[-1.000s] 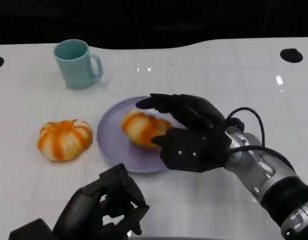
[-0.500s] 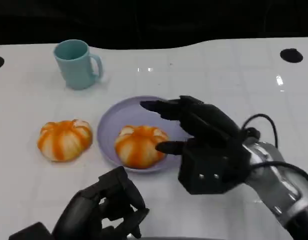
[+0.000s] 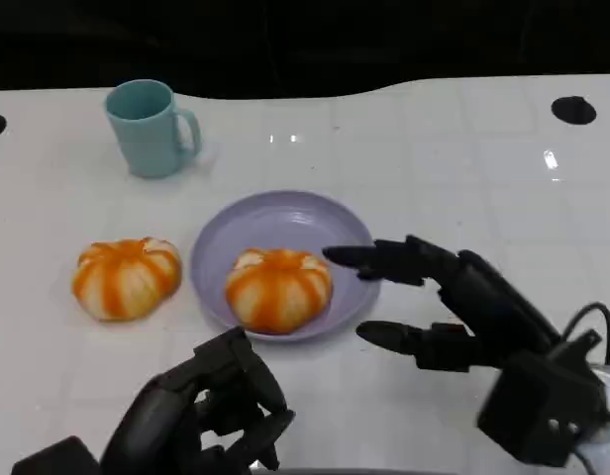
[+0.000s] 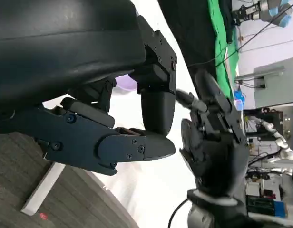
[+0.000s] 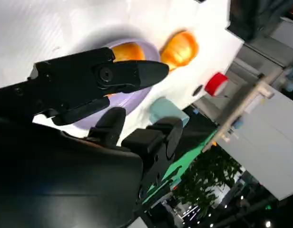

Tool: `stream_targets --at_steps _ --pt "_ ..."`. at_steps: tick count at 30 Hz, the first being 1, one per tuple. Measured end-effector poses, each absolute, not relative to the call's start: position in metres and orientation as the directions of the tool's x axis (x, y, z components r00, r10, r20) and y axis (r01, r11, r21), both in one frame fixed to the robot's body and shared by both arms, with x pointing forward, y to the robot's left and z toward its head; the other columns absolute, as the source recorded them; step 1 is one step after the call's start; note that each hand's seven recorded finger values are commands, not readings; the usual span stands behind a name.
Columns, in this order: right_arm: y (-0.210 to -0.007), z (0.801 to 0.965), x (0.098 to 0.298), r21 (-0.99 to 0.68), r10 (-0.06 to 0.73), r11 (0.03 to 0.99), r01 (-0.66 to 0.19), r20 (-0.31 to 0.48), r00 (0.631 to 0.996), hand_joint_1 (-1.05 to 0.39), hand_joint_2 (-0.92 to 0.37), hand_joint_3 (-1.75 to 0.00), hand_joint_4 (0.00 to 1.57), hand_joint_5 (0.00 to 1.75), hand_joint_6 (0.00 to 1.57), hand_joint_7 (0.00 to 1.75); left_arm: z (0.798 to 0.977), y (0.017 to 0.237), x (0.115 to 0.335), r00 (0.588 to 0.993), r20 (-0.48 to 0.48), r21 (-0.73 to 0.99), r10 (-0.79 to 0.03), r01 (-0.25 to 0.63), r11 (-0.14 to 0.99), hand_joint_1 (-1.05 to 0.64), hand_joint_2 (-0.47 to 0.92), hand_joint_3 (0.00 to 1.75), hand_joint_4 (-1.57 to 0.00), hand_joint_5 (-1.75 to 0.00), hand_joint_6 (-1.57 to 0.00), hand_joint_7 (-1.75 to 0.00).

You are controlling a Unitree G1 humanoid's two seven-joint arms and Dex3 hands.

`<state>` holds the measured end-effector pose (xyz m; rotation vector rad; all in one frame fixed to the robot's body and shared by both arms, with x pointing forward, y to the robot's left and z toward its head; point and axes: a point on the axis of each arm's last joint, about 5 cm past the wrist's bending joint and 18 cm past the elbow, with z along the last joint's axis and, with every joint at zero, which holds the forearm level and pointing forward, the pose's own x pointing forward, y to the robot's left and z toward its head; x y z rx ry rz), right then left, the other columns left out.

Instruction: Grasp the bread from the table and place it into the plate.

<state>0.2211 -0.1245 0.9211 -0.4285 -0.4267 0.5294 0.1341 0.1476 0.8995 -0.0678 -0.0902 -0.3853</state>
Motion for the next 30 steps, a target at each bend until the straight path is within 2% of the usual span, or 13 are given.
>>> stream_targets --at_steps 2,5,9,12,16,21,25,30 --pt "-0.13 0.919 0.216 -0.443 0.545 0.806 -0.393 0.293 0.786 -0.23 -0.65 -0.79 0.48 1.47 0.53 1.07 0.899 0.148 0.134 0.923 0.1 -0.049 -0.372 0.378 0.925 -0.54 0.92 0.4 -0.65 -1.75 -0.44 -1.74" --pt "-0.137 0.918 0.209 -0.397 0.527 0.828 -0.397 0.304 0.794 -0.19 -0.48 -1.1 0.54 1.68 0.6 1.18 0.9 0.148 0.134 0.923 0.099 -0.046 -0.372 0.378 0.925 -0.55 0.92 0.4 -0.65 -1.75 -0.44 -1.74" --pt "-0.145 0.919 0.202 -0.373 0.491 0.852 -0.368 0.322 0.809 -0.09 -0.32 -1.43 0.7 1.64 0.73 1.28 0.9 0.147 0.135 0.923 0.099 -0.035 -0.372 0.377 0.926 -0.56 0.92 0.41 -0.65 -1.75 -0.45 -1.74" --pt "-0.151 0.919 0.195 -0.364 0.468 0.865 -0.346 0.335 0.817 -0.09 -0.3 -1.49 0.79 1.7 0.8 1.34 0.9 0.147 0.135 0.925 0.099 -0.036 -0.368 0.373 0.927 -0.56 0.92 0.41 -0.65 -1.75 -0.45 -1.73" --pt "-0.16 0.921 0.187 -0.389 0.458 0.864 -0.321 0.339 0.822 -0.11 -0.26 -1.49 0.82 1.69 0.86 1.36 0.9 0.147 0.135 0.924 0.1 -0.038 -0.368 0.373 0.927 -0.56 0.92 0.4 -0.66 -1.75 -0.45 -1.74" --pt "-0.167 0.921 0.171 -0.406 0.454 0.859 -0.311 0.324 0.83 -0.11 -0.3 -1.41 0.81 1.67 0.86 1.33 0.9 0.147 0.135 0.924 0.101 -0.041 -0.368 0.374 0.927 -0.56 0.92 0.4 -0.66 -1.75 -0.45 -1.74" --pt "-0.171 0.919 0.157 -0.405 0.432 0.864 -0.298 0.294 0.853 -0.13 -0.36 -1.34 0.76 1.7 0.82 1.35 0.9 0.147 0.136 0.925 0.102 -0.042 -0.367 0.372 0.927 -0.55 0.92 0.4 -0.66 -1.75 -0.45 -1.74" --pt "-0.171 0.914 0.149 -0.396 0.402 0.873 -0.284 0.255 0.879 -0.13 -0.38 -1.32 0.73 1.74 0.78 1.39 0.9 0.149 0.136 0.926 0.099 -0.034 -0.364 0.369 0.929 -0.54 0.92 0.41 -0.65 -1.75 -0.46 -1.73"
